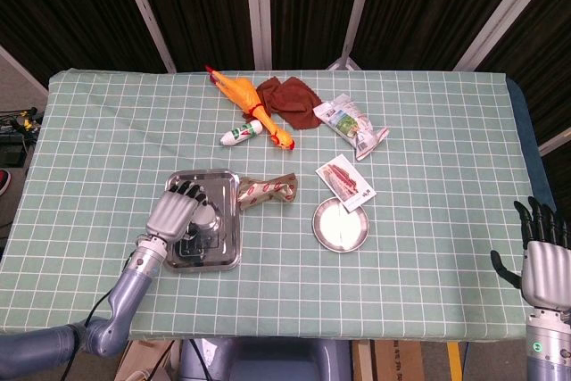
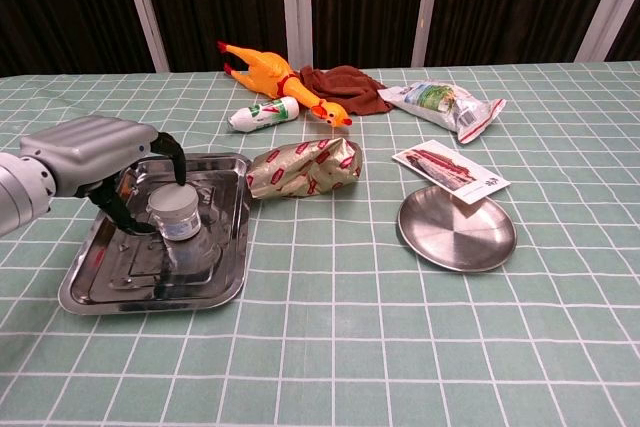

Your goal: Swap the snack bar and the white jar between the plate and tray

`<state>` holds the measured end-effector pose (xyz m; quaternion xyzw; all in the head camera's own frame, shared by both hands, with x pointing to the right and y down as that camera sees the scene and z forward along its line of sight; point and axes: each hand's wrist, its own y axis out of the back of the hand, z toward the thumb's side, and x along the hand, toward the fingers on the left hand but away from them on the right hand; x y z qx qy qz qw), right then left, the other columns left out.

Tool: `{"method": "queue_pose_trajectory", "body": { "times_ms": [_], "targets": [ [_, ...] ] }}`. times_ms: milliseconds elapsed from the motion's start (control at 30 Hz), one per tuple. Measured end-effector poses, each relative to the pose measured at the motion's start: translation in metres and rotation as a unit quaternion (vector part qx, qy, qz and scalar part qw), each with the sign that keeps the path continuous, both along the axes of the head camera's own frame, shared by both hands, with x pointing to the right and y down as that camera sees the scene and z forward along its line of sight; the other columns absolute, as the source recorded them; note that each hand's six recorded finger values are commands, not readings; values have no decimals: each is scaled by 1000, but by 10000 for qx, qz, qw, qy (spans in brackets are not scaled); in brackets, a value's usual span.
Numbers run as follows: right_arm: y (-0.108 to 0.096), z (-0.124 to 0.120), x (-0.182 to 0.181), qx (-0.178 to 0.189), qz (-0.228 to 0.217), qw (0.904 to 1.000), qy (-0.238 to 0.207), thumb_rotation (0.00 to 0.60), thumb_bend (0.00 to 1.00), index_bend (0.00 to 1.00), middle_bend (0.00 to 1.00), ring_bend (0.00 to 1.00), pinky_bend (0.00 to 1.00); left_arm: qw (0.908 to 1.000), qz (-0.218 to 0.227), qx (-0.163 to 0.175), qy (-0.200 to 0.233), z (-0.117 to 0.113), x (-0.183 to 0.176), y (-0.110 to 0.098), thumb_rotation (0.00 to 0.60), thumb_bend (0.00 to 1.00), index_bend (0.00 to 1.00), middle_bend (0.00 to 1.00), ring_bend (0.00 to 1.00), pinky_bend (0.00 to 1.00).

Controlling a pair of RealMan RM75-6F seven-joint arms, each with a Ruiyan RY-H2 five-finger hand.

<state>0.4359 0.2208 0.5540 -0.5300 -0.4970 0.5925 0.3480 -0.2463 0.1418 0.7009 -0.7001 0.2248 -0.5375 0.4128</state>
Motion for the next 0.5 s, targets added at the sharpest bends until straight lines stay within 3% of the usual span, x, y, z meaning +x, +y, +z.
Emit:
{"method": "queue_pose_trajectory", "body": {
  "times_ms": [300, 500],
  "targets": [
    [0, 0, -1, 15, -8, 10000, -1, 600, 302, 124, 73, 17, 0, 9999, 69, -57, -49, 8, 4, 0, 600, 305, 390, 221, 190, 330],
    [0, 0, -1, 38, 6, 10000, -10, 600, 303, 124, 73, 18, 0, 9998, 35, -43, 175, 6, 8, 0, 600, 289, 391, 202, 190, 330]
  ]
}}
